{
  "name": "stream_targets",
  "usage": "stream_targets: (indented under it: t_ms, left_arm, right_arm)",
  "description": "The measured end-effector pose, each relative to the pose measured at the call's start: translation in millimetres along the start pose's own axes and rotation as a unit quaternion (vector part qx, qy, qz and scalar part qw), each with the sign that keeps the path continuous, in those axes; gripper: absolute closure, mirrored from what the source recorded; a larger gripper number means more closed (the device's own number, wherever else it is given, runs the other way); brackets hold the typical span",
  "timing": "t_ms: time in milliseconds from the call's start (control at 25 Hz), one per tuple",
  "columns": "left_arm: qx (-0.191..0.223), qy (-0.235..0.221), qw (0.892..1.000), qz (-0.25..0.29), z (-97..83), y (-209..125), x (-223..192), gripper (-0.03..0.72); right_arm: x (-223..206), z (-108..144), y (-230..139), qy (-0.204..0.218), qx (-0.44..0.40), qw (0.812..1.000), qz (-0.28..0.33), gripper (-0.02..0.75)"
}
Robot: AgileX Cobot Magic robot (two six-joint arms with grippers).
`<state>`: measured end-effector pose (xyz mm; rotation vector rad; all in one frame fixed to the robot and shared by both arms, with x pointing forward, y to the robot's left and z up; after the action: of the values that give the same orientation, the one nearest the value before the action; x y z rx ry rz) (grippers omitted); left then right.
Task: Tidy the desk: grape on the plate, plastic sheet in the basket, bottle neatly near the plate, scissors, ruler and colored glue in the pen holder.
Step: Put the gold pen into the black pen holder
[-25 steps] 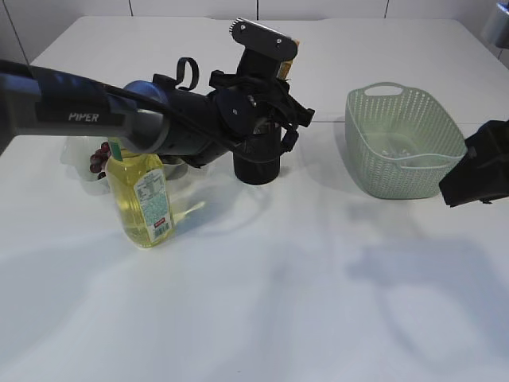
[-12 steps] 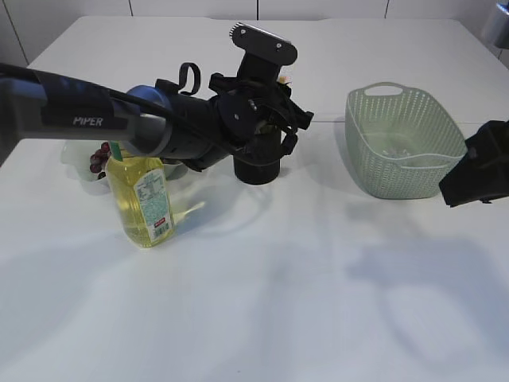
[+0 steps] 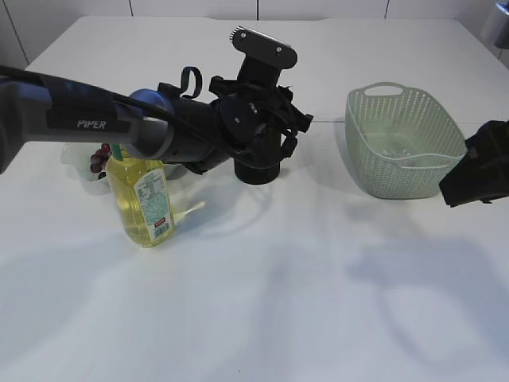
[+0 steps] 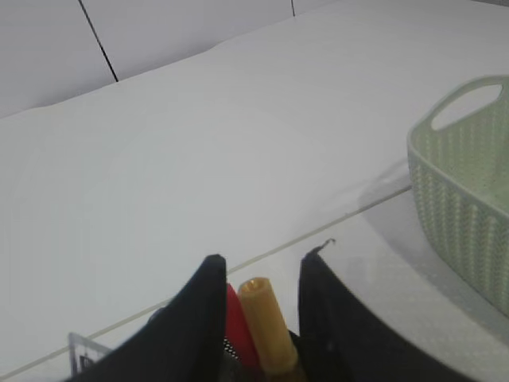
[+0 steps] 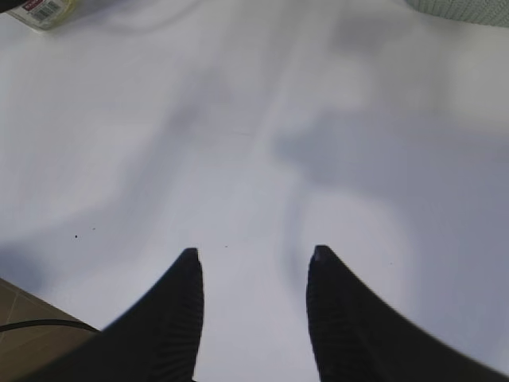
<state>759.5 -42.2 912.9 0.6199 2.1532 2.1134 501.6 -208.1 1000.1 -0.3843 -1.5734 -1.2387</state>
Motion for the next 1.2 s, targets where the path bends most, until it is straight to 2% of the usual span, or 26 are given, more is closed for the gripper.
stream_targets:
  t_ms: [160,400,600,640,800,1000,1200]
  left_arm:
    - [0.003,-0.002,1.0,-0.008,-0.8,11.5,3.2,0.448]
    - [0.04,-0.014,0.999,-0.012,-8.0,44.6,18.6,0.446]
    - [-0.021,-0.047,0.999,0.013,-23.0,52.9,30.2,0.445]
    - [-0.014,-0.046,0.999,0.017,-23.4,54.7,32.4,0.445]
    - [0.018,-0.021,0.999,0.036,-15.0,58.7,38.9,0.445]
    - [-0.015,0.024,0.997,0.067,2.7,49.3,41.8,0.445]
    - [0.005,0.042,0.996,0.085,8.9,42.3,43.3,0.445]
  right_arm:
    - [0.0,0.0,0.0,0.0,0.0,1.0,0.0,0.388]
    - [0.0,0.1,0.1,0.0,0.0,1.0,0.0,0.388]
    - [0.0,0.7,0.4,0.002,-0.001,1.0,-0.001,0.388]
    - [0.0,0.7,0.4,0.002,-0.001,1.0,-0.001,0.388]
    - [0.0,0.7,0.4,0.002,-0.001,1.0,-0.001,0.388]
    - [0.0,0.8,0.1,0.002,-0.001,1.0,0.0,0.388]
    - [0.0,0.8,0.1,0.002,-0.001,1.0,0.0,0.388]
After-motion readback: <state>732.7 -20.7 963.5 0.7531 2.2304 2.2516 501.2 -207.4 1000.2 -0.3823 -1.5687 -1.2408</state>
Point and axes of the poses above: a point on each arm's last joint axis where the gripper is mounted, x pointing back along that axis away from the gripper, z along the wrist's bending axis when the last joint is at zero, y = z × x, the point moved 10 cm from there along -x, pointing out along that axis toward the gripper, and after that the axes turned 15 degrees about x, right-handed, at the moved point
